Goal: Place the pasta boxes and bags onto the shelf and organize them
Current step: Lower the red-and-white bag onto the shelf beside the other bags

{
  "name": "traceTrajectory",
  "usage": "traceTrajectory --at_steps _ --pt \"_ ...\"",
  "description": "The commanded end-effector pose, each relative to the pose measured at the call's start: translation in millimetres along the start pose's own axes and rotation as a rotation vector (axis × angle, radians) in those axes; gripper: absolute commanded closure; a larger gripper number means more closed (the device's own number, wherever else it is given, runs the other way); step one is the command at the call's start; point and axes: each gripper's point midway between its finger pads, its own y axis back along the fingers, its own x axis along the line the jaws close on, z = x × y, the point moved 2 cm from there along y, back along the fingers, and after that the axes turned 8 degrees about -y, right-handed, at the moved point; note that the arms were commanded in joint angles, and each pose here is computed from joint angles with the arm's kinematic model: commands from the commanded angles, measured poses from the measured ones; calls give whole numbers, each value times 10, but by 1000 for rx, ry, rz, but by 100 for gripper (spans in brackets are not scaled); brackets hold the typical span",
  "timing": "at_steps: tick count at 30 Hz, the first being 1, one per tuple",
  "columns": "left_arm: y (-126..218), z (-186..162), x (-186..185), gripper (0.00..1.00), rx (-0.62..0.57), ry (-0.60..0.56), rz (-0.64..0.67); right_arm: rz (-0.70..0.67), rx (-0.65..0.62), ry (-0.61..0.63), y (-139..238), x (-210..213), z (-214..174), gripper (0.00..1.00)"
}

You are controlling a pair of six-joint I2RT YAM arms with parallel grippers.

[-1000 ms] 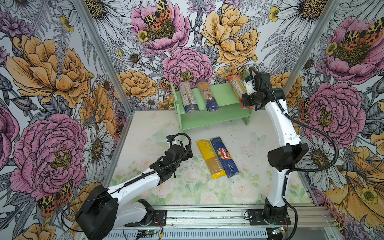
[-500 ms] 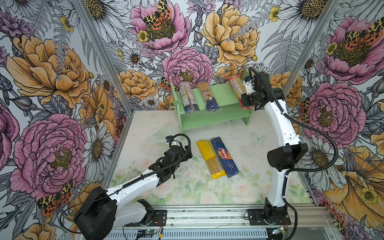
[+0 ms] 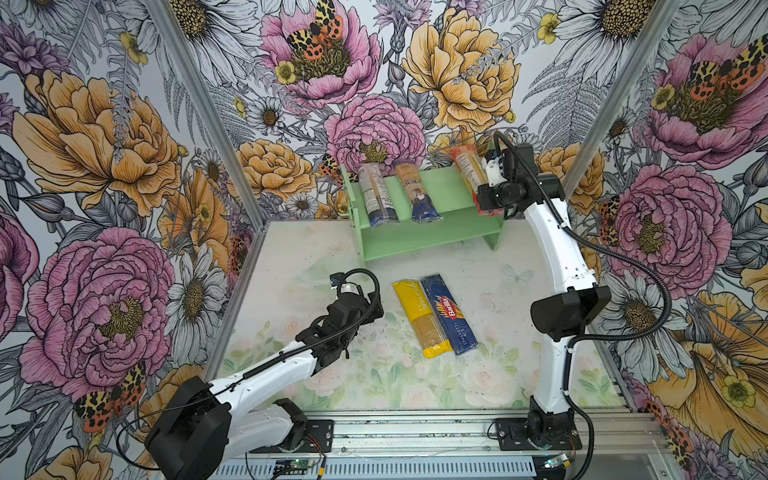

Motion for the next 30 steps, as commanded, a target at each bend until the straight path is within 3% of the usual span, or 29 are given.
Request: traceTrajectory --at_steps 1,7,17,30 --pt "48 9 45 1 -21 9 16 30 -229 -5 249 110 533 96" --pt "59 3 56 1 -22 8 19 31 -208 -12 137 106 491 96" --pt "57 -3 68 1 -21 9 22 33 -186 -5 90 110 432 79" --pt "61 -9 78 1 -22 11 24 29 -147 4 -15 101 325 72"
